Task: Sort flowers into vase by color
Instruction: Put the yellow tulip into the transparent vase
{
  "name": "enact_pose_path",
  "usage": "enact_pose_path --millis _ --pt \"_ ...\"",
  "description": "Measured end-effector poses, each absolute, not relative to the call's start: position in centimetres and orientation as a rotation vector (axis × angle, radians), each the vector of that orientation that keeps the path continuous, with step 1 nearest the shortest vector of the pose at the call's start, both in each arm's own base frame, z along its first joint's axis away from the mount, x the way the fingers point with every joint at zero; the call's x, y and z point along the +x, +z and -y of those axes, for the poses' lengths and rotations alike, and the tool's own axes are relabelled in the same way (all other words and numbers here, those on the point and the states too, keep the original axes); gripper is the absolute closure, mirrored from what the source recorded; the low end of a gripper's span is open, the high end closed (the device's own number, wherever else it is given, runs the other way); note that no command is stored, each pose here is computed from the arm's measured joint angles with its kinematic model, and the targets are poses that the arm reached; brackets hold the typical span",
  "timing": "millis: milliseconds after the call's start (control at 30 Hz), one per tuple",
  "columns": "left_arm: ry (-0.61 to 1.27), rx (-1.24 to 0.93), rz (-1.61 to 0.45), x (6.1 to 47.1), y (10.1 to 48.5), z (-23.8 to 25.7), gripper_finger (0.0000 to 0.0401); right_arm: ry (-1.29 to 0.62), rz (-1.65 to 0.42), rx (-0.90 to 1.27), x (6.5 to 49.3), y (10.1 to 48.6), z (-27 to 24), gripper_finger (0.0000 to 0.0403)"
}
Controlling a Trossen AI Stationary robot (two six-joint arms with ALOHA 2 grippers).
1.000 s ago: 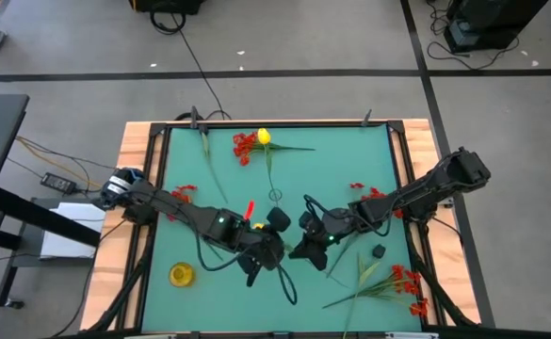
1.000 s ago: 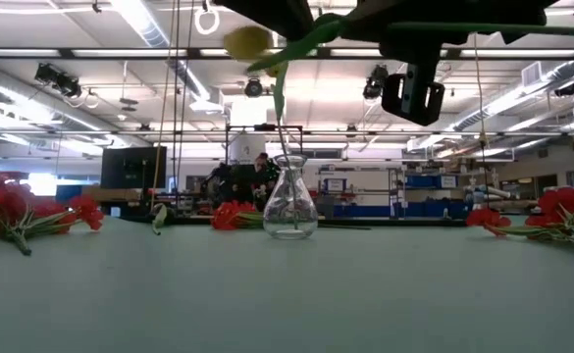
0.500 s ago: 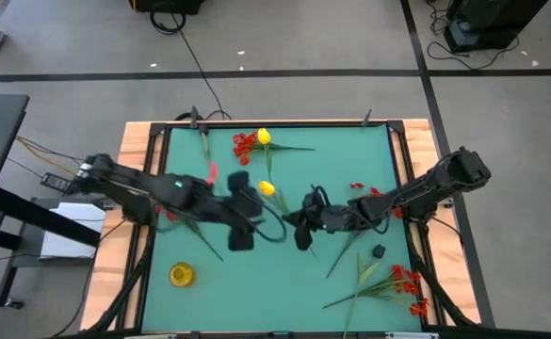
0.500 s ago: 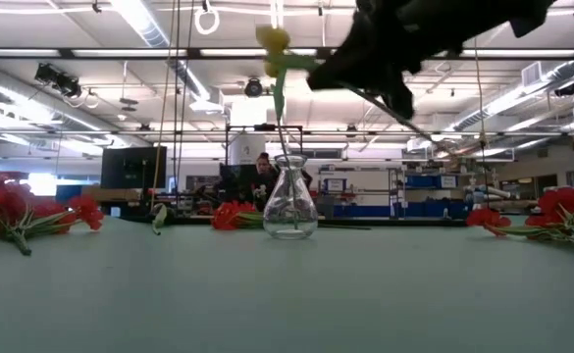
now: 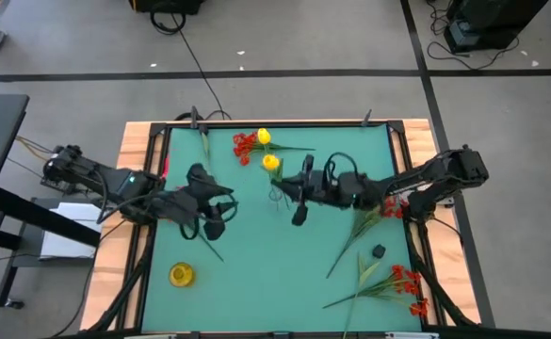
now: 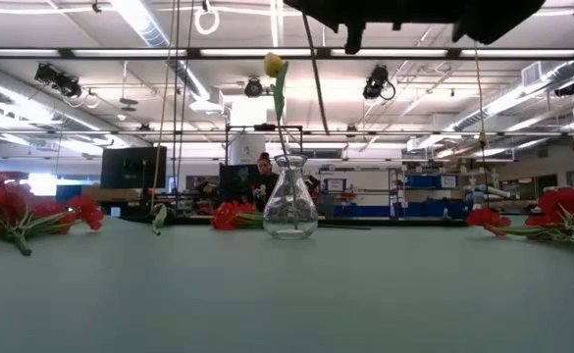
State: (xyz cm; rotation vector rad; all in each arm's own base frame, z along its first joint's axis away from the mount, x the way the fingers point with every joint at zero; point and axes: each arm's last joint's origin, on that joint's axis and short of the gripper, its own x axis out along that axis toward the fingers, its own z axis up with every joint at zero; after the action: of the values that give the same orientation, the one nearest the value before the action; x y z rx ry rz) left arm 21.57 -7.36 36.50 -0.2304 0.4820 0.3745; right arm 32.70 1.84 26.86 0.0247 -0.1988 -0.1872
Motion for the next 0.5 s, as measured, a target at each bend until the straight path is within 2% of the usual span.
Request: enact_pose_path --millis 233,500 --pt "0.354 -0.436 -0.303 20.9 31.6 7.9 0.0229 -0.192 0.368 -0.006 32.3 28.5 1.5 0.0391" --pt "0.390 -0.534 -0.308 20.8 28.9 8.1 0.0229 -0.191 0.343 0.002 33.9 26.9 3.0 0.0390"
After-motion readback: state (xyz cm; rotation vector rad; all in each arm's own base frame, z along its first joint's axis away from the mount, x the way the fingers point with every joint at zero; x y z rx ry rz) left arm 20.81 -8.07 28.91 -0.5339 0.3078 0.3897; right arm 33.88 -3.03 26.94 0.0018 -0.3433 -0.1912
